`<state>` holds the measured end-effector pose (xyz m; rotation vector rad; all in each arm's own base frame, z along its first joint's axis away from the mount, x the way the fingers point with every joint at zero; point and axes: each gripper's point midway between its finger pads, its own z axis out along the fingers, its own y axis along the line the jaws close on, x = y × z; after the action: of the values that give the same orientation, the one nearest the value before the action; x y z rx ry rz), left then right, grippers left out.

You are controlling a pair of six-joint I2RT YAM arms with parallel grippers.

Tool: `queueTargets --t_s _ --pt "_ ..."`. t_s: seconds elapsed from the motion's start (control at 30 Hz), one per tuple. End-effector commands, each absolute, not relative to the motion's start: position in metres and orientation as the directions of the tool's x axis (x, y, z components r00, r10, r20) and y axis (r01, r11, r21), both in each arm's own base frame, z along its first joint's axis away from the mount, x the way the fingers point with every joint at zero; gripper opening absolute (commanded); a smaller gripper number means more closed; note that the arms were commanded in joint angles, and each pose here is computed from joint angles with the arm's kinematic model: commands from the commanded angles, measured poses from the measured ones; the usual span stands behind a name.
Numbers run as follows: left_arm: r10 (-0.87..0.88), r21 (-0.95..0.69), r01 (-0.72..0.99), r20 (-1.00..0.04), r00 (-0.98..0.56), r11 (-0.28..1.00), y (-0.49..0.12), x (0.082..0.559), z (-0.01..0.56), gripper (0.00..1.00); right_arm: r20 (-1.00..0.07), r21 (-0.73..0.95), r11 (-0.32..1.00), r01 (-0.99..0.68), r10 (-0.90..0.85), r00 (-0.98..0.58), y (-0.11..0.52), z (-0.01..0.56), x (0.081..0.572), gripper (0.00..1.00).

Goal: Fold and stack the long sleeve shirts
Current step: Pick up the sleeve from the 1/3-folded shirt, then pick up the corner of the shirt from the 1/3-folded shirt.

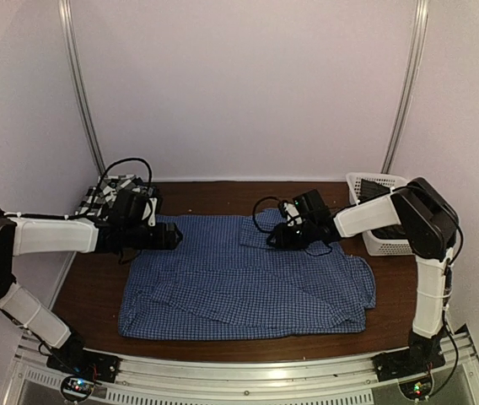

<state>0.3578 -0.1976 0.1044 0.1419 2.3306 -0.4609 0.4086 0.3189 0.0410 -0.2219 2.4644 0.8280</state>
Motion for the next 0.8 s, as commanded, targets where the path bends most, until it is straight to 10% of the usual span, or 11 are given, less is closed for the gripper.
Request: queueTargets --t_s 0.0,0.27,0.77 --pt "-0.058 -0.308 0.233 -0.708 -0.704 0.923 -0.194 0.362 0.112 0.83 -0.558 0.545 0.763 -0.347 0.022 -0.829 0.333 0.055 0.416 0.29" --pt "-0.071 -0.285 0.201 -0.721 -0.689 0.937 -0.176 0.372 0.116 0.85 -0.568 0.544 0.762 -0.352 0.025 -0.823 0.333 0.059 0.422 0.00" --pt "-0.197 -0.457 0.240 -0.720 -0.666 0.856 -0.164 0.418 0.152 0.98 -0.759 0.442 0.690 -0.573 -0.053 -0.649 0.286 0.244 0.339 0.00"
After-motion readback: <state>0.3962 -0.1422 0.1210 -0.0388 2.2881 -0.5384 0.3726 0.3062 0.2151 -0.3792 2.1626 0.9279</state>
